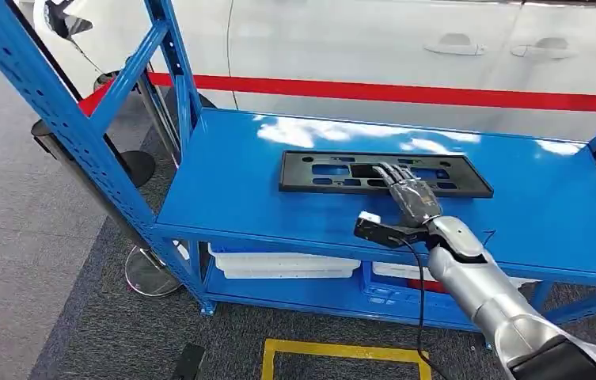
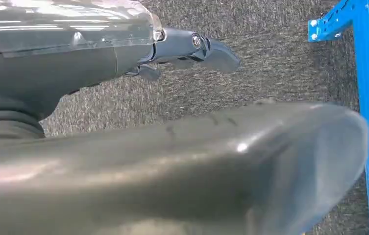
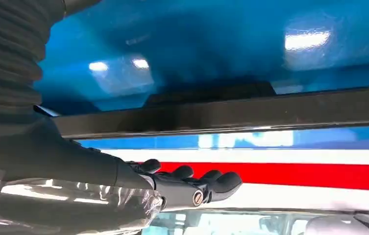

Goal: Take the parts from the cabinet and place them on the table.

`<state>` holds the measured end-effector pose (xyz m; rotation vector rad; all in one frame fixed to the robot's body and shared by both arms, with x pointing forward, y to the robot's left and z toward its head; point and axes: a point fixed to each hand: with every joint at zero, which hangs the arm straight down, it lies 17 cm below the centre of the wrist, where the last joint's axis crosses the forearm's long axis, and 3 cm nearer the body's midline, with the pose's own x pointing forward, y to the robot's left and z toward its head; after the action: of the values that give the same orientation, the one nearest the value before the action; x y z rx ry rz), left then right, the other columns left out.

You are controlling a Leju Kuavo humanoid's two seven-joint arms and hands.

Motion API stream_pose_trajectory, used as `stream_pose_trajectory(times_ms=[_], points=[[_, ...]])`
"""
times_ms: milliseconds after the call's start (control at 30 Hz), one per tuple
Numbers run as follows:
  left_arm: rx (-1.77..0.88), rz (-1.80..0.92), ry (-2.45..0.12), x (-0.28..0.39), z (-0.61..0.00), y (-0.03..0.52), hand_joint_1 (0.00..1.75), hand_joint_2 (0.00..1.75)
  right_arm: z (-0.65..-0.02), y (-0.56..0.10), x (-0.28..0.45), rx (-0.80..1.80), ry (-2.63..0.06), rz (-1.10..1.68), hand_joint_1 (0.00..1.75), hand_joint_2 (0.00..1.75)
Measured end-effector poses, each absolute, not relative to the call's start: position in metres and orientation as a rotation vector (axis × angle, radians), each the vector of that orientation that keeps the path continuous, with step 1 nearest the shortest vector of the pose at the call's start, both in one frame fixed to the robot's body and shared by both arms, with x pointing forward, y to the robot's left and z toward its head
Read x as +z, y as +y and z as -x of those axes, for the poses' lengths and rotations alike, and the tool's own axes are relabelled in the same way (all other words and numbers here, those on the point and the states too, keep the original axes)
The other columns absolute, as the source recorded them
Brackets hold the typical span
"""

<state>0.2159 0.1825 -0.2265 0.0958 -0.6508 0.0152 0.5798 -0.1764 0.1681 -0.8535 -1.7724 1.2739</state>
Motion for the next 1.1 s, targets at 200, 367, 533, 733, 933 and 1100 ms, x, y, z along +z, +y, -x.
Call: stream_pose_trajectory(times_ms=[200, 367, 533, 733, 933, 1100], points=[[0.015, -0.094, -0.652, -0.226, -0.216, 0.182, 0.00, 0.00, -0.576, -0.178, 0.167, 1.270, -1.778, 0.854, 0.00, 1.75], [0.011, -0.093, -0.650, -0.227, -0.216, 0.182, 0.00, 0.00, -0.577, -0.180, 0.172, 1.274, -1.779, 0.850, 0.00, 1.75], [0.001, -0.091, -0.648, -0.226, -0.216, 0.180, 0.00, 0.00, -0.583, -0.163, 0.186, 1.295, -1.794, 0.846, 0.00, 1.75], [0.000, -0.086, -0.654, -0.225, -0.219, 0.176, 0.00, 0.00, -0.587, -0.133, 0.205, 1.300, -1.837, 0.819, 0.00, 1.75], [0.003, -0.088, -0.653, -0.225, -0.219, 0.176, 0.00, 0.00, -0.589, -0.122, 0.209, 1.309, -1.841, 0.801, 0.00, 1.75], [0.008, -0.088, -0.650, -0.225, -0.218, 0.176, 0.00, 0.00, -0.592, -0.119, 0.213, 1.309, -1.846, 0.789, 0.00, 1.75]])
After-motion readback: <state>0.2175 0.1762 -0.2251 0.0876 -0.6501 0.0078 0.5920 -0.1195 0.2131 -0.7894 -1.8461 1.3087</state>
